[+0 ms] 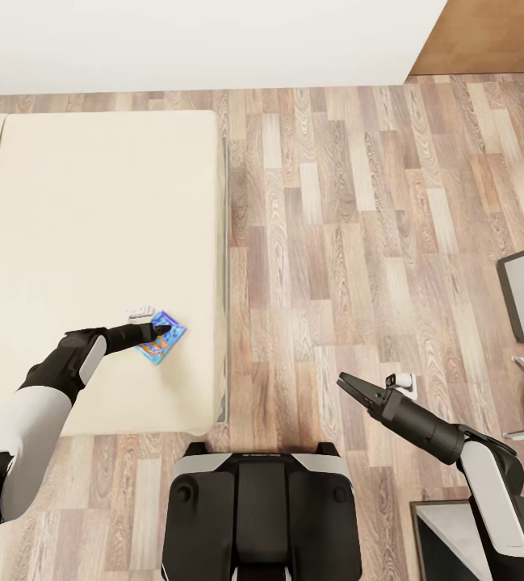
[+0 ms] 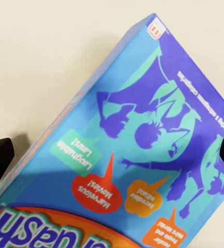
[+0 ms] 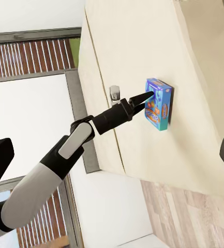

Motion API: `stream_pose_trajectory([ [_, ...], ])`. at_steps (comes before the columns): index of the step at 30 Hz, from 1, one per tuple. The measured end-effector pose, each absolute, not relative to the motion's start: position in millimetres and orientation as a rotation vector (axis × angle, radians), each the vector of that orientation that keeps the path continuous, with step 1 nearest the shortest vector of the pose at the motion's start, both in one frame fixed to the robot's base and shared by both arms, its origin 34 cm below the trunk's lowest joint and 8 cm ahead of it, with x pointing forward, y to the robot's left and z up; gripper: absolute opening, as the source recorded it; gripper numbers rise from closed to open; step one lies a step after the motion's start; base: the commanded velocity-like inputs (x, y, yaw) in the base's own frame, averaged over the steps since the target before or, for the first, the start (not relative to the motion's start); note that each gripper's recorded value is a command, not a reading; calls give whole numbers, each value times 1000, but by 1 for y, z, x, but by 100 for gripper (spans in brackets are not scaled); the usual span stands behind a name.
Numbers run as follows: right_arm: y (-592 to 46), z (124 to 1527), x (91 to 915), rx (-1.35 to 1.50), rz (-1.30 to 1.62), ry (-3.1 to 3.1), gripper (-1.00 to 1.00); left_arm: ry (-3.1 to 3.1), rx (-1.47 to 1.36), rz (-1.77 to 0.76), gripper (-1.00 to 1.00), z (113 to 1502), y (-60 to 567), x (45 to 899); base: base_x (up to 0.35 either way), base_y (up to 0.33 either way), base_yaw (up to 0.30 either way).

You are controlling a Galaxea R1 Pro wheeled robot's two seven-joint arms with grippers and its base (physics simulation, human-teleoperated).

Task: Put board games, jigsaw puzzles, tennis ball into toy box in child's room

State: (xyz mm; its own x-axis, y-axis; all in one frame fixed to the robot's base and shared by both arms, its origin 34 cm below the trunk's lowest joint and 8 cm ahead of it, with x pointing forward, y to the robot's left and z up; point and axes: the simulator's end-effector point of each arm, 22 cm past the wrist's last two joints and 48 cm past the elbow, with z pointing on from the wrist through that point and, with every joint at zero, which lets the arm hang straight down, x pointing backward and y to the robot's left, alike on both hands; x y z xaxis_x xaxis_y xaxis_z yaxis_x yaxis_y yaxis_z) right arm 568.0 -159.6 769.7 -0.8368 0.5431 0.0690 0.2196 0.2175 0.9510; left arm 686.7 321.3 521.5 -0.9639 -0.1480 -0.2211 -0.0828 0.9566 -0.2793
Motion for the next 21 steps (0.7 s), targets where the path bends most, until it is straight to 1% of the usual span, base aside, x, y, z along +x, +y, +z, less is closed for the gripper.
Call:
stream_pose_trajectory([
  [16, -160, 770, 568, 718, 1657, 2217, 100, 2867, -172, -396, 100, 521, 320, 687, 0, -19, 0],
  [21, -160, 769, 568, 717, 1657, 2217, 100, 2867, -172, -397, 100, 521, 320, 687, 0, -145, 0],
])
